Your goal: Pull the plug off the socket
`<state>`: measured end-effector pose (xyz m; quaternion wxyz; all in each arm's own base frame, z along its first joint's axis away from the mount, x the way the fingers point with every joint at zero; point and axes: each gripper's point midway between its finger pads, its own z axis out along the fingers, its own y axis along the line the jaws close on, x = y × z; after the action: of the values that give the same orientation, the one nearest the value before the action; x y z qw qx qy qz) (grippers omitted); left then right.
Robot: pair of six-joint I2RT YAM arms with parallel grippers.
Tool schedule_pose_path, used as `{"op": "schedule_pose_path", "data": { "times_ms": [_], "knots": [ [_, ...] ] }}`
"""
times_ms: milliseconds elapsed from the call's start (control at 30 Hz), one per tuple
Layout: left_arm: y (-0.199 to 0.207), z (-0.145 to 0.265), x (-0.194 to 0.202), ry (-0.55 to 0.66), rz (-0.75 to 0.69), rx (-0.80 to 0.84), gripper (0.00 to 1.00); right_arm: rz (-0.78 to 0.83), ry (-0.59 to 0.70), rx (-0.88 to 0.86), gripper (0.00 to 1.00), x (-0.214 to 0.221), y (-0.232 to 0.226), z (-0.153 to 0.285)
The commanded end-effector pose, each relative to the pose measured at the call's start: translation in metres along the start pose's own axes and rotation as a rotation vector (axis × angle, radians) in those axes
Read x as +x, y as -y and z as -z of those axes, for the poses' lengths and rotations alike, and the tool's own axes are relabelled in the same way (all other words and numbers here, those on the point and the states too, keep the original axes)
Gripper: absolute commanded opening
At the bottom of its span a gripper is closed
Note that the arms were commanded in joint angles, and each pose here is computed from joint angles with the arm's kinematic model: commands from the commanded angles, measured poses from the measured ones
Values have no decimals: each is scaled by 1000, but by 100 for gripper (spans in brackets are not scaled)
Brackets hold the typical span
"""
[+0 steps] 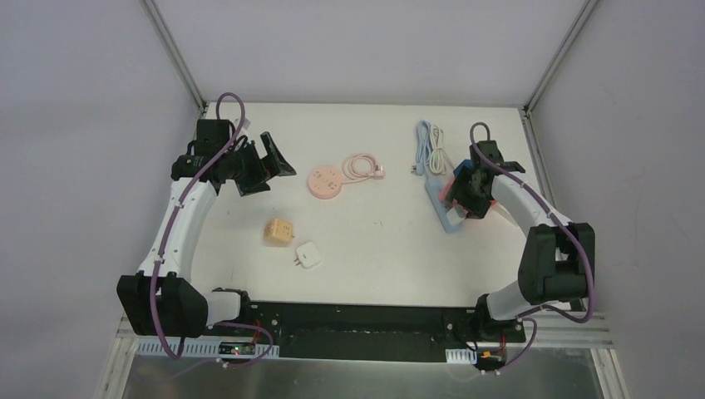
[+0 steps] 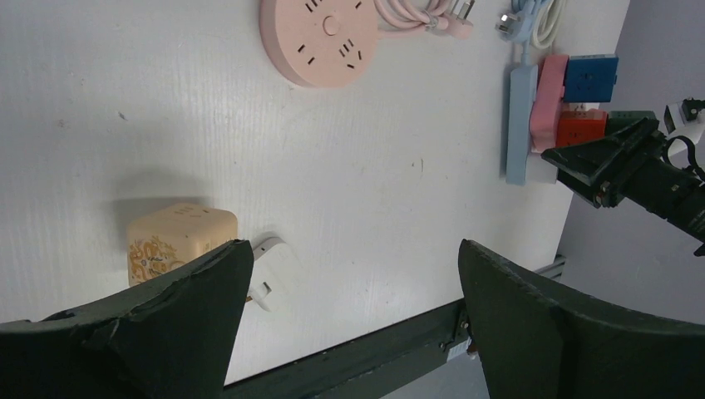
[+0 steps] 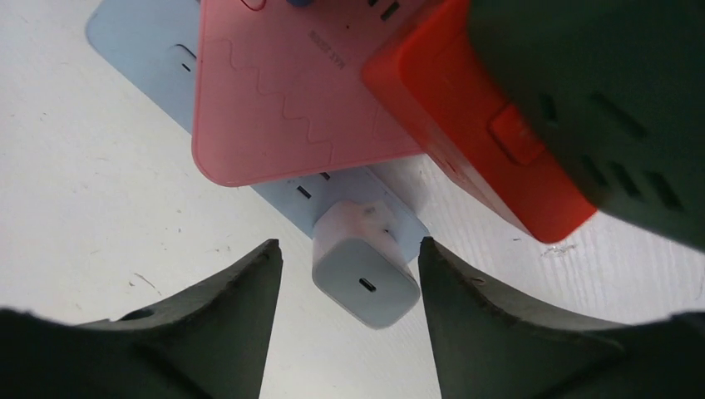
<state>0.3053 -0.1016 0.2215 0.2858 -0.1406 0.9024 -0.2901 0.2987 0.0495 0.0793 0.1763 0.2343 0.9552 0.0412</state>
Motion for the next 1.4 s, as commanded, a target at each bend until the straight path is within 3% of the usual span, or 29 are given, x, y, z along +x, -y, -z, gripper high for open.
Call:
{"op": "schedule_pose_path", "data": {
  "times_ms": [0, 200, 500, 567, 667, 800, 967, 1167, 1267, 1367],
  "knots": [
    [18, 11, -8, 21, -23, 45, 96, 49, 19, -56, 60, -3, -16, -2],
    [25, 6, -4, 23, -21, 73, 96, 87, -12, -96, 43, 23, -47, -9],
    [17, -11, 15, -41, -24, 31, 96, 199, -40, -149, 40, 74, -106, -5],
    [19, -16, 18, -56, -24, 30, 96, 201, -48, -136, 47, 80, -112, -4],
    [25, -24, 20, -75, -30, 34, 96, 174, -21, -117, 70, 74, -113, 4],
    [35, -30, 21, -92, -44, 48, 94, 151, 98, -163, 90, 43, -123, 43],
    [42, -35, 19, -98, -44, 62, 94, 88, 277, -202, 94, -3, -115, 103],
    [43, -40, 21, -105, -42, 60, 94, -82, 537, -25, 99, -58, -34, 146],
    [44, -43, 22, -115, -39, 59, 94, -142, 513, 68, 100, -62, 6, 133],
    [46, -45, 23, -121, -42, 62, 94, -149, 419, 48, 100, -51, 12, 113]
  ]
}}
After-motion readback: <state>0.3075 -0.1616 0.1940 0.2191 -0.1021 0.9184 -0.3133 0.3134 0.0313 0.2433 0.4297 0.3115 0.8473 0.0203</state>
